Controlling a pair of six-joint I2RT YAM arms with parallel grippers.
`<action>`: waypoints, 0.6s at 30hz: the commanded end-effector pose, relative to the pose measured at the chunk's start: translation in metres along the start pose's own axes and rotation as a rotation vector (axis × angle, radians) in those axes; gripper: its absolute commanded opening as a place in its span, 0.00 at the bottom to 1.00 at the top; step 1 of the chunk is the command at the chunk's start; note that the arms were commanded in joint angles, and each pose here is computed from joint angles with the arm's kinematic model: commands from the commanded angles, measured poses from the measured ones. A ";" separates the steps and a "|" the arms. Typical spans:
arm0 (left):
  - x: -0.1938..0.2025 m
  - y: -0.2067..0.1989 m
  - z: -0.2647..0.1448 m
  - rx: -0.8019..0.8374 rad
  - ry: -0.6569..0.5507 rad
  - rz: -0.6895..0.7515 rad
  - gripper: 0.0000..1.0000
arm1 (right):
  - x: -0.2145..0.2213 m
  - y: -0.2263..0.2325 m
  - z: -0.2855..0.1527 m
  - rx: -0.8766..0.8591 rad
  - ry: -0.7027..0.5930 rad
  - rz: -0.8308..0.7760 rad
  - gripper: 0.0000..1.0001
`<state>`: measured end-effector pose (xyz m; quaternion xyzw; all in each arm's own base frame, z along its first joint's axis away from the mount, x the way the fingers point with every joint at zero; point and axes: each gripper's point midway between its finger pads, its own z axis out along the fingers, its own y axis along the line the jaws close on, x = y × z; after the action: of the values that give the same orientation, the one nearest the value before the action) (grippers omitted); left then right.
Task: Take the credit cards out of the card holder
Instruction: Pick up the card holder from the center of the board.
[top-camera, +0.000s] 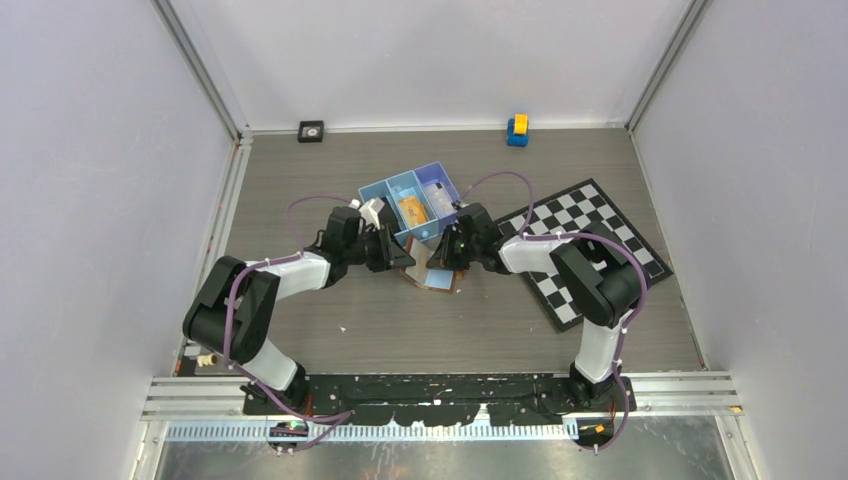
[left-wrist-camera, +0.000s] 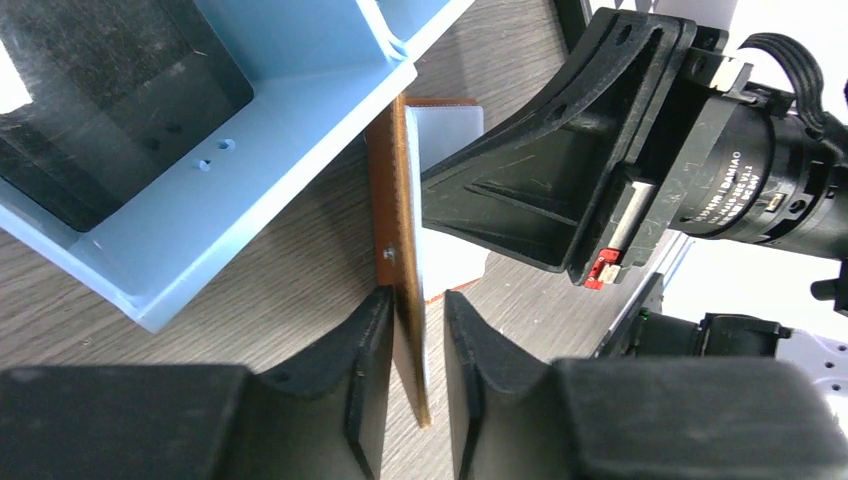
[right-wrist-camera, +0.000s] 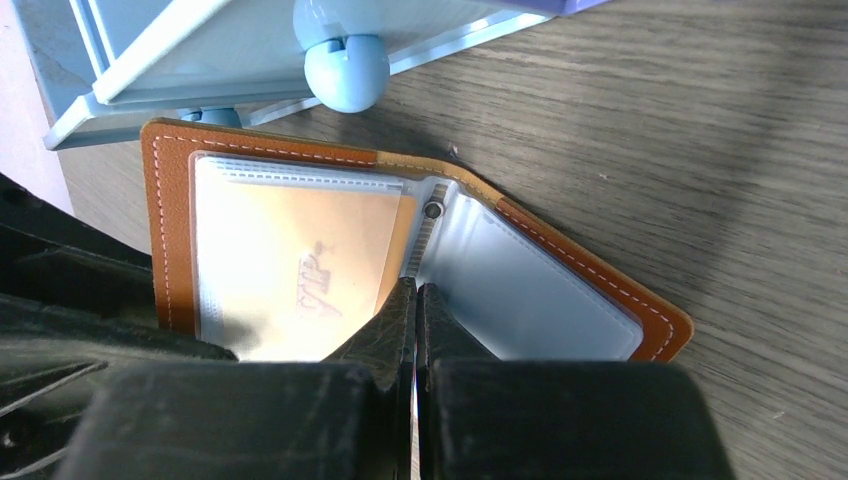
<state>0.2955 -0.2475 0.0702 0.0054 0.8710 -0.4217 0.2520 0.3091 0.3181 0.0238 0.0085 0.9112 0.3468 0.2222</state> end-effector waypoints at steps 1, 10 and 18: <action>-0.012 -0.022 -0.007 0.086 -0.037 0.025 0.30 | -0.009 0.006 0.000 0.003 -0.022 -0.024 0.01; -0.012 -0.022 -0.007 0.089 -0.034 0.021 0.19 | -0.008 0.006 0.002 0.000 -0.012 -0.022 0.01; -0.012 -0.027 -0.007 0.115 -0.034 0.025 0.20 | -0.007 0.006 0.003 0.002 -0.006 -0.020 0.00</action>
<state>0.2942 -0.2523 0.0779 0.0073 0.8619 -0.4415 0.2494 0.3088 0.3179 0.0239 0.0078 0.9135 0.3433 0.2184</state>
